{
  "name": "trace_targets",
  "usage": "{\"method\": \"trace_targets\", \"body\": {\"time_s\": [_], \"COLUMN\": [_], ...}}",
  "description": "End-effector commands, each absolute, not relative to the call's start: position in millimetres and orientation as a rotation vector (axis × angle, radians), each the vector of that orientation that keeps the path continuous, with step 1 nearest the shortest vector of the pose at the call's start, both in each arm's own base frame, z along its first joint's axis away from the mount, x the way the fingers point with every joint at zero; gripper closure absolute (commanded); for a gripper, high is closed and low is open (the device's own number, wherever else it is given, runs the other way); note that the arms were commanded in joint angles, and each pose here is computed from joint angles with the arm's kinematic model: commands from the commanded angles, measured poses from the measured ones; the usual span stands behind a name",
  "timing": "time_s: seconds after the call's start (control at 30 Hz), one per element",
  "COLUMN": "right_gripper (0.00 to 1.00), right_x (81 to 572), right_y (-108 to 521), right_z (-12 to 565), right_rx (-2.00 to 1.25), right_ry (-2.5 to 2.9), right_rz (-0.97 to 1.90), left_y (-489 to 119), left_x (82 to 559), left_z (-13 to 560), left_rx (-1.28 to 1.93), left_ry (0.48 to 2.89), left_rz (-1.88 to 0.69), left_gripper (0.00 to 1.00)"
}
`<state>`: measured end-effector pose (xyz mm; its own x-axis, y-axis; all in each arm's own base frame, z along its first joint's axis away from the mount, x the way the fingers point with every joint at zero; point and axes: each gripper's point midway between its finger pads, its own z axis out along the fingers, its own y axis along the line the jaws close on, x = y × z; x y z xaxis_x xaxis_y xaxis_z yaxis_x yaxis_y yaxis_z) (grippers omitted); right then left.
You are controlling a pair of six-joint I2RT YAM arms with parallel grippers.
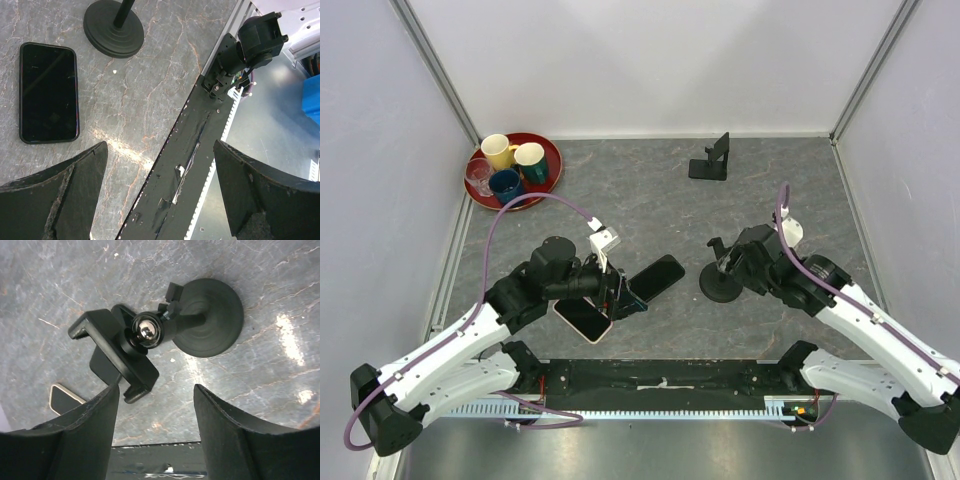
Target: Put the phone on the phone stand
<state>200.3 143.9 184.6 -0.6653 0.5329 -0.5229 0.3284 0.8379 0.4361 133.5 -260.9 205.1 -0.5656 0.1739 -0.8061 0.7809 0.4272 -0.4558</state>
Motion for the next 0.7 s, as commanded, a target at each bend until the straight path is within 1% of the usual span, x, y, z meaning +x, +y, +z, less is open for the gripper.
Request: {"method": "trace_targets", "body": {"time_s": [0.0,0.13,0.23,0.27,0.33,0.37,0.47,0.53,0.57,0.67], "right_gripper": [0.33,0.35,0.48,0.56,0.62,0.68,0.81,0.87,0.92,1.00], "right_x": [220.2,221.7,223.1,224.5,225.1,226.8,230.3,232.9,234.1,238.5], "right_y": [161.8,163.2,156.5,156.6,149.6,148.9,144.3,144.0,144.9,154.4], "right_z": [190.1,179.9,175.3,175.7,175.1,174.6,175.1,177.1,178.4,183.2], "right_rx": [0.735,0.734,0.708,0.692,0.648,0.595,0.486,0.436,0.383,0.275], "right_ry": [2.265,2.293,2.303,2.309,2.321,2.338,2.357,2.357,2.361,2.359], "right_rz": [0.505,0.467,0.396,0.377,0.301,0.264,0.181,0.160,0.153,0.184], "left_y": [-261.1,-261.3,-261.1,-261.1,-260.5,-260.3,-260.5,-260.8,-260.7,-260.8], "left_x": [132.4,133.3,133.5,133.5,134.5,134.0,134.2,134.6,134.0,134.1], "left_z": [209.2,210.3,208.9,208.2,207.7,208.2,208.1,207.9,207.0,207.7], "left_rx": [0.845,0.844,0.843,0.844,0.839,0.839,0.839,0.841,0.841,0.841], "left_ry": [1.950,1.945,1.952,1.955,1.958,1.956,1.956,1.957,1.961,1.959], "left_rz": [-1.124,-1.121,-1.118,-1.117,-1.112,-1.111,-1.111,-1.110,-1.112,-1.112], "left_gripper": [0.08,0.08,0.08,0.08,0.08,0.08,0.08,0.08,0.08,0.08]}}
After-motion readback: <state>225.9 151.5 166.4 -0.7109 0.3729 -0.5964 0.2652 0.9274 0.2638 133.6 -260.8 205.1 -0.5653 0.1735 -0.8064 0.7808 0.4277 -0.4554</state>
